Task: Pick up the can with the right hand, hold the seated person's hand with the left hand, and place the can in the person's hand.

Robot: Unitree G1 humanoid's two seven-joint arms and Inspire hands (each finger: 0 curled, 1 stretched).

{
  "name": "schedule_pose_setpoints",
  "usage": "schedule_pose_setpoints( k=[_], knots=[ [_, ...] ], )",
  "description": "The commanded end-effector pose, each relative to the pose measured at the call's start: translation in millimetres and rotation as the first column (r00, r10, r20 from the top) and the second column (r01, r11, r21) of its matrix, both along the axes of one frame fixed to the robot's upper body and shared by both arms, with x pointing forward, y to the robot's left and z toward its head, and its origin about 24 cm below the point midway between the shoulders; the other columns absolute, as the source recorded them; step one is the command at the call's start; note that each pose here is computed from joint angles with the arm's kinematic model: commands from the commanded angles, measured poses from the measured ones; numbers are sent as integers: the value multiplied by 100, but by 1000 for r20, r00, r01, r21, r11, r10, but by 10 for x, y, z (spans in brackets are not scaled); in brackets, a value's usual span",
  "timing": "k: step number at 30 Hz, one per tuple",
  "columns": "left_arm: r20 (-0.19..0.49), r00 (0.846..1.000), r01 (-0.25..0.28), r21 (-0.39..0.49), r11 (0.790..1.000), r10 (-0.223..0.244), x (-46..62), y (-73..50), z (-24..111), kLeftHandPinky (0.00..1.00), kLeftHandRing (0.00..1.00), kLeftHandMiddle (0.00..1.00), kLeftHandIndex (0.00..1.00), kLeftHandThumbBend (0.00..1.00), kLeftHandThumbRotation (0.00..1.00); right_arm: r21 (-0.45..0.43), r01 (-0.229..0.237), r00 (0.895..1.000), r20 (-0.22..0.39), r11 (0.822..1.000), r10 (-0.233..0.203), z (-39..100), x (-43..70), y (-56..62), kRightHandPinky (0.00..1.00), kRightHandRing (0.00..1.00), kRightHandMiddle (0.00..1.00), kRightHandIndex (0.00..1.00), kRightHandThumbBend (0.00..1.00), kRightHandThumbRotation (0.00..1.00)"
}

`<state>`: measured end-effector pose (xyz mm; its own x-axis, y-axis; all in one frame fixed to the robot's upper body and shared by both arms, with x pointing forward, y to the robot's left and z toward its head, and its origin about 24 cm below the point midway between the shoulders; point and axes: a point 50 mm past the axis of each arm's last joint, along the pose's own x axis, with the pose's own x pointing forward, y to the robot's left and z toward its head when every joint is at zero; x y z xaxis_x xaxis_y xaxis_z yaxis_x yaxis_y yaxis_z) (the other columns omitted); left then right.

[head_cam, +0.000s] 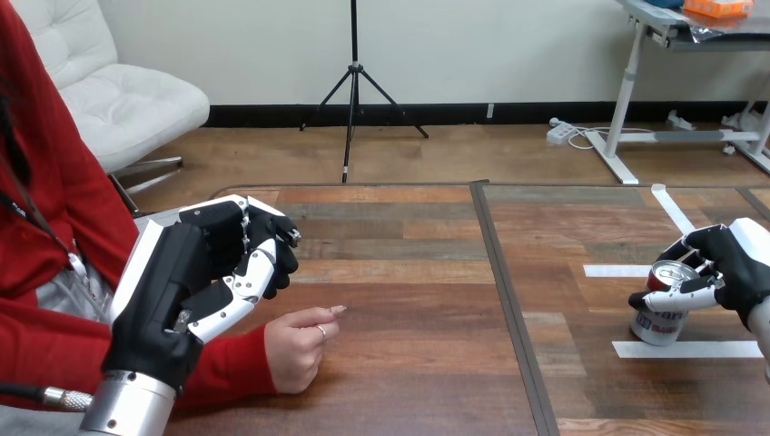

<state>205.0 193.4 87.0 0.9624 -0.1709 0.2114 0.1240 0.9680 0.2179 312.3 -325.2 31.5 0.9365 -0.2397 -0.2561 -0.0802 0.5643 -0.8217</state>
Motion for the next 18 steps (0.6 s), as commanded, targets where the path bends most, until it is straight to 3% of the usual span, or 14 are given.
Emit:
schedule_pose_setpoints(
  k=[1,18],
  knots=[
    [101,995,12,20,1000,-14,87,-2,231,26,33,37,38,5,0,-17,-35,994,106,999,36,333,234,60,43,45,49,49,73,0],
    [104,995,14,16,1000,-15,93,-9,231,25,33,37,37,4,0,-30,-57,994,95,998,59,401,245,26,44,46,49,49,74,0]
  ],
)
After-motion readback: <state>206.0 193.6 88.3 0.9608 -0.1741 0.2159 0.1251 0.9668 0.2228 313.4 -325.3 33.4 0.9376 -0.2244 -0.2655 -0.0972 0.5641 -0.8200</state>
